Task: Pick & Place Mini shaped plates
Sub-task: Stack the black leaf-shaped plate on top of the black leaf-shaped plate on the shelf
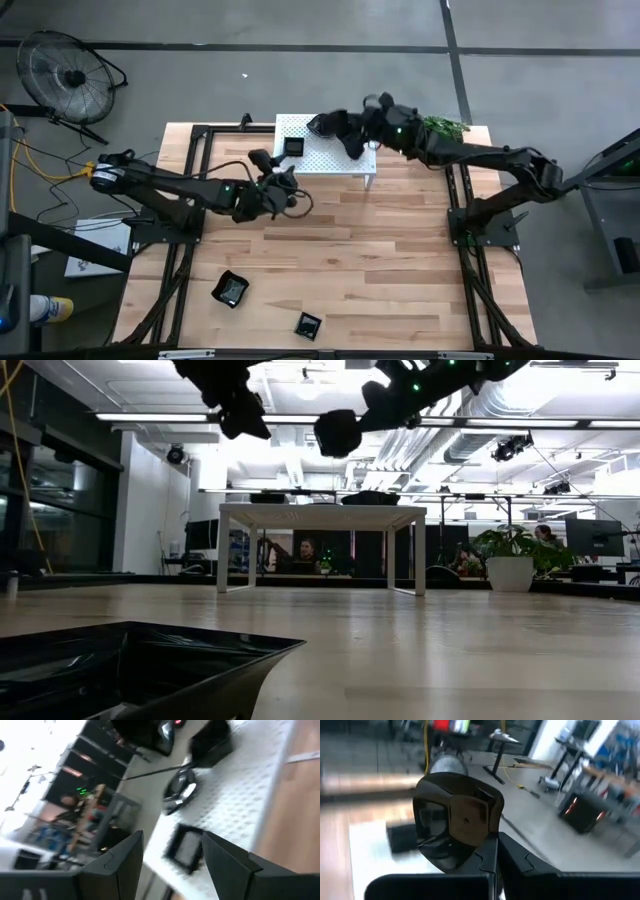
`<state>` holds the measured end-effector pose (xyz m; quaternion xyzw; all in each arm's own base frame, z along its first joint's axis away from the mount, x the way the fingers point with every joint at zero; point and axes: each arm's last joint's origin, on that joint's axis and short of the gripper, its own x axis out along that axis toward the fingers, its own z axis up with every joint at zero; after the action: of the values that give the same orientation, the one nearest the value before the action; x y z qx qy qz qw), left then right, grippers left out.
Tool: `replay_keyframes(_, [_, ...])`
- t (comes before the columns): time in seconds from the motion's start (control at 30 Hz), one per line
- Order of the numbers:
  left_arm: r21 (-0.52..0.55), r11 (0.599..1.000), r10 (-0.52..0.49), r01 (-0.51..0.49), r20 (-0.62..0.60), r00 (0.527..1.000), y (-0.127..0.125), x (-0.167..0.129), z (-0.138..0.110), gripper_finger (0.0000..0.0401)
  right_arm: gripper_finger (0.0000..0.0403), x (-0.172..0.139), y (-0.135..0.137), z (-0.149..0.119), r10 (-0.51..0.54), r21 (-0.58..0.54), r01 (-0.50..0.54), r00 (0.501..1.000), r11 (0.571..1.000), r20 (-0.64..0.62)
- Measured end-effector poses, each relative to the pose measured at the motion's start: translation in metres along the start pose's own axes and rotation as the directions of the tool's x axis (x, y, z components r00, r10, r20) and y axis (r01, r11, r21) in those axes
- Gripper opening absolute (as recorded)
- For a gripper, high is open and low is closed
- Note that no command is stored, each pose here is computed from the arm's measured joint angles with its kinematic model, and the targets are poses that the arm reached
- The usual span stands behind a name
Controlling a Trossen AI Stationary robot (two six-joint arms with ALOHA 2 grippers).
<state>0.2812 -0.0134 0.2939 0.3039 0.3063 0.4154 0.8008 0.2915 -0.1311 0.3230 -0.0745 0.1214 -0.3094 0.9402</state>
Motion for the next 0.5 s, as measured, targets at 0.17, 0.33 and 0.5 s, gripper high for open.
replay_keyframes(0.17, [-0.014,0.991,0.135,-0.135,-0.032,0.990,0.019,0.004,0.002,0.0198,0.0000,0.011,-0.012,0.014,-0.019,0.240,0.013,1.000,0.971,0.024])
replay_keyframes(0.33, [-0.058,0.972,0.223,-0.227,-0.060,0.973,0.040,-0.001,0.000,0.0198,0.0000,0.020,-0.014,0.021,-0.027,0.346,0.015,0.999,0.938,0.031])
replay_keyframes(0.5, [-0.015,0.959,0.281,-0.283,-0.074,0.957,0.062,-0.012,-0.003,0.0198,0.0000,0.027,-0.014,0.016,-0.021,0.550,0.050,0.998,0.833,-0.059])
